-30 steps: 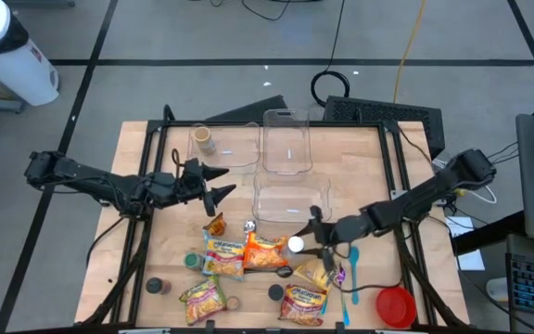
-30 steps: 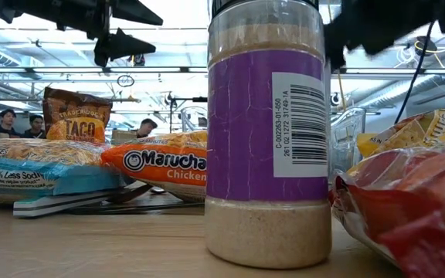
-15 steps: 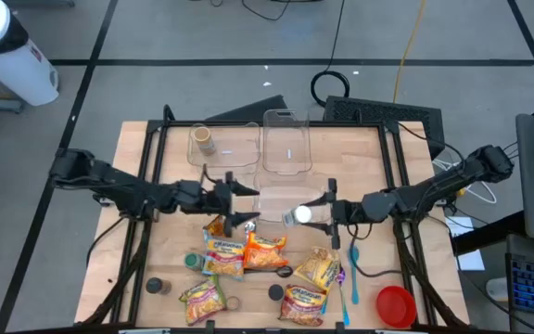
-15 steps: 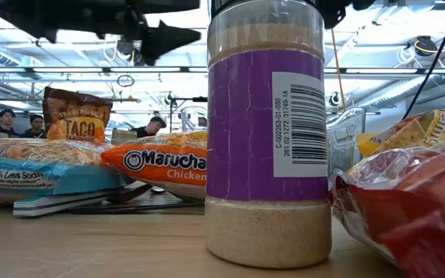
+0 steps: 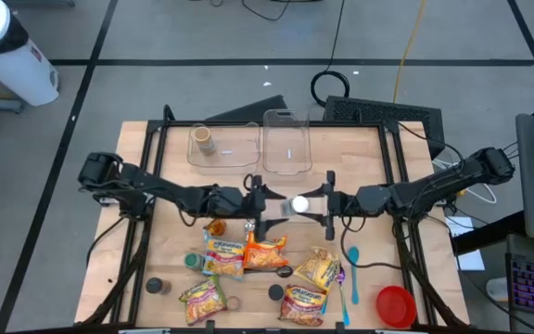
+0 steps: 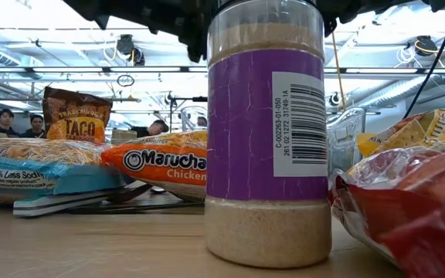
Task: Pick & Place Food Item
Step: Put the white seasoning bottle into the top left transparent container
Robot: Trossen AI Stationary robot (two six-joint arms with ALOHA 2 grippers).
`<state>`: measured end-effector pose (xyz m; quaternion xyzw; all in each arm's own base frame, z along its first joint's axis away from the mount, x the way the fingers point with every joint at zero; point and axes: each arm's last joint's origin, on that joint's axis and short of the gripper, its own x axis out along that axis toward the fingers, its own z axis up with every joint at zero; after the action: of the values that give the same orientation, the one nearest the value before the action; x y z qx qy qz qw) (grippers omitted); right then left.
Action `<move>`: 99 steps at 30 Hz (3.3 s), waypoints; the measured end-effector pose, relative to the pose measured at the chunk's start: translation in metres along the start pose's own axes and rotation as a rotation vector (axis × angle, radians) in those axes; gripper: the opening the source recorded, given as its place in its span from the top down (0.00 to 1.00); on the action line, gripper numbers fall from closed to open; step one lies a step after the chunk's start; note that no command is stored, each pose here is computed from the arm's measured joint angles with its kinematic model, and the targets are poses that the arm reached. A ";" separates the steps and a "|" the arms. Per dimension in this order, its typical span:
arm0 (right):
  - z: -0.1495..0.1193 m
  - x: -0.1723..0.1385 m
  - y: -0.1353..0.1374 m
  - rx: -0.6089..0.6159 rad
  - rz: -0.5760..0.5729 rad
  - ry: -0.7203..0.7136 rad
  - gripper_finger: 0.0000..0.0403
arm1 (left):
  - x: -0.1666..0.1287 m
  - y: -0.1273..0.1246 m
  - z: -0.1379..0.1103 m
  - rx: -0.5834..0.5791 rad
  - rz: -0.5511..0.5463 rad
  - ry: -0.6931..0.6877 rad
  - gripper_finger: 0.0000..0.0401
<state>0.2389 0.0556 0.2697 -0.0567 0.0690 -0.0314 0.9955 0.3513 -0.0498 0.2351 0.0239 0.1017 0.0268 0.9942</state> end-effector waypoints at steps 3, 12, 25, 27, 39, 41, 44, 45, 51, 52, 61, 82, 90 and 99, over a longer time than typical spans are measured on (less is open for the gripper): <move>0.000 0.000 0.002 -0.001 0.006 -0.003 0.52 | 0.004 0.002 -0.002 0.007 0.035 0.008 0.23; 0.007 -0.001 0.001 -0.005 0.003 -0.068 0.52 | 0.006 0.005 -0.002 0.007 0.061 0.005 0.23; 0.011 -0.002 0.002 0.015 0.051 -0.115 0.52 | 0.006 0.003 0.001 0.013 0.015 -0.032 0.30; 0.011 -0.002 0.002 0.014 0.048 -0.114 0.51 | 0.006 0.003 0.001 0.013 0.012 -0.033 0.39; 0.017 -0.021 0.001 -0.110 0.037 -0.087 0.39 | 0.001 0.003 0.016 0.022 -0.070 -0.167 0.50; 0.019 -0.029 0.000 -0.113 0.018 -0.068 0.37 | -0.001 0.005 0.017 0.024 -0.100 -0.228 0.50; 0.020 -0.038 -0.002 -0.117 0.007 -0.050 0.33 | -0.004 0.010 0.012 0.014 -0.154 -0.285 0.50; 0.020 -0.039 -0.002 -0.117 0.008 -0.050 0.32 | -0.005 0.014 0.011 0.002 -0.158 -0.303 0.50; 0.013 -0.028 0.001 -0.100 0.061 -0.174 0.25 | -0.006 0.026 0.015 -0.016 -0.197 -0.378 0.50; 0.011 -0.025 0.001 -0.099 0.063 -0.192 0.24 | -0.007 0.025 0.016 -0.010 -0.200 -0.388 0.50; 0.005 0.007 -0.008 -0.017 0.041 -0.322 0.21 | -0.007 0.025 0.017 0.005 -0.198 -0.396 0.50; -0.002 0.037 -0.011 0.040 0.086 -0.350 0.53 | -0.006 0.026 0.014 0.002 -0.182 -0.370 0.50; 0.000 0.033 -0.012 0.065 0.098 -0.324 0.53 | -0.005 0.015 0.014 -0.071 -0.202 -0.290 0.50; -0.009 0.034 -0.012 0.047 0.106 -0.211 0.53 | -0.028 0.017 0.065 -0.089 0.017 0.268 0.13</move>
<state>0.2708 0.0401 0.2572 -0.0327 -0.0339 0.0259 0.9986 0.3365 -0.0377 0.3050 -0.0230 0.2322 0.0424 0.9715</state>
